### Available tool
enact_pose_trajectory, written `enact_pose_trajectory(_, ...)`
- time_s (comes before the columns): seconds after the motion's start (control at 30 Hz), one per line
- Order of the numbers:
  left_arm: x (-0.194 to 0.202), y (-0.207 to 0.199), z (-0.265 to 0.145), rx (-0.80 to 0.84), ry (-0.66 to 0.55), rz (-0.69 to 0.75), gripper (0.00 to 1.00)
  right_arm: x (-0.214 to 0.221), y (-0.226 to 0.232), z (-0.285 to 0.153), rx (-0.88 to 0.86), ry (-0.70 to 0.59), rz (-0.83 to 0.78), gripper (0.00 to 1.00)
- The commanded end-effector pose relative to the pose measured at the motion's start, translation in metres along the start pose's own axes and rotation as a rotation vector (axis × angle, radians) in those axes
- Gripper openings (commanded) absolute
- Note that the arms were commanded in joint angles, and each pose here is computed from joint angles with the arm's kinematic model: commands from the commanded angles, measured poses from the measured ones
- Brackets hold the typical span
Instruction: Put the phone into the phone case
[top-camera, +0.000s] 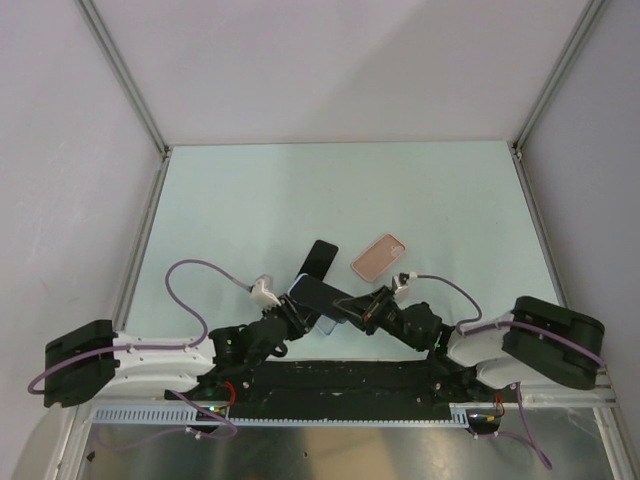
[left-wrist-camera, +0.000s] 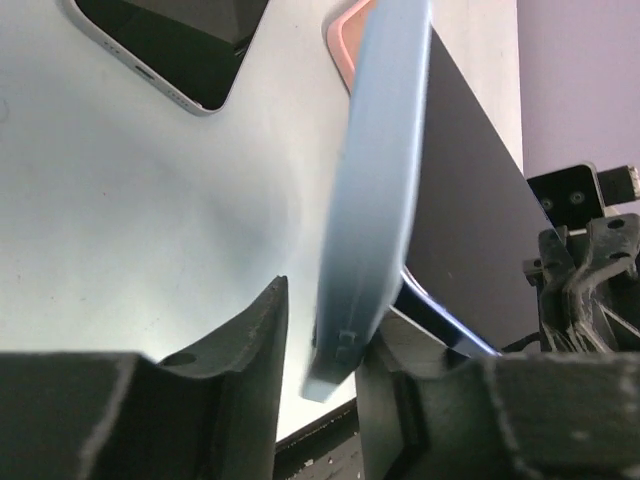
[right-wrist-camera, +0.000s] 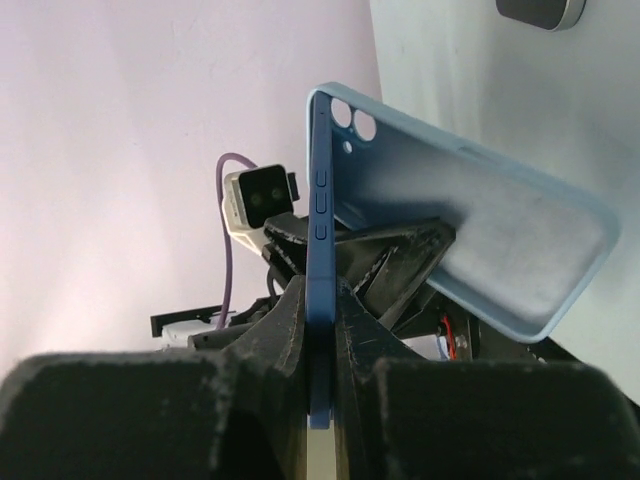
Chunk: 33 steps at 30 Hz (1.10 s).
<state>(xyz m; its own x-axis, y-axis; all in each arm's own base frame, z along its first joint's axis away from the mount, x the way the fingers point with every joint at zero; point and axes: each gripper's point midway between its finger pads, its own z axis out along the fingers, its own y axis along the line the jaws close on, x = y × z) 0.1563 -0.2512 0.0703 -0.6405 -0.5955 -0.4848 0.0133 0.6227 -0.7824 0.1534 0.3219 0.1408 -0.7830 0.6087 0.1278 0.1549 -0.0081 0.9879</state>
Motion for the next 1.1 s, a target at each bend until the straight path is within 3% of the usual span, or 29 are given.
enact_pose_trajectory(0.0, -0.018, -0.008, 0.005, 0.027, -0.096, 0.021, 0.33, -0.003, 0.023, -0.011, -0.06, -0.026, -0.006, 0.0)
enact_pose_trajectory(0.2, -0.024, -0.02, -0.001, 0.096, -0.071, 0.154, 0.17, -0.019, 0.025, -0.024, 0.078, -0.109, -0.157, 0.0)
enact_pose_trajectory(0.4, -0.034, -0.053, -0.002, 0.206, 0.103, 0.385, 0.07, -0.068, 0.07, -0.076, 0.201, -0.314, -0.459, 0.0)
enact_pose_trajectory(0.47, -0.035, -0.069, -0.004, 0.241, 0.204, 0.515, 0.07, -0.085, 0.087, -0.094, 0.218, -0.364, -0.527, 0.0)
enact_pose_trajectory(0.57, -0.019, -0.089, -0.012, 0.312, 0.479, 0.759, 0.06, -0.102, 0.099, -0.111, 0.285, -0.381, -0.612, 0.0)
enact_pose_trajectory(0.67, 0.009, -0.095, -0.018, 0.399, 0.789, 0.876, 0.02, -0.117, 0.106, -0.117, 0.336, -0.381, -0.671, 0.0)
enact_pose_trajectory(0.73, 0.022, -0.101, -0.019, 0.459, 0.934, 0.898, 0.03, -0.126, 0.104, -0.12, 0.383, -0.368, -0.697, 0.0)
enact_pose_trajectory(0.93, 0.06, -0.072, 0.002, 0.429, 1.2, 0.96, 0.07, -0.148, 0.09, -0.126, 0.498, -0.337, -0.707, 0.0)
enact_pose_trajectory(1.07, 0.069, -0.042, 0.025, 0.313, 1.258, 1.008, 0.09, -0.151, 0.087, -0.128, 0.513, -0.332, -0.712, 0.0)
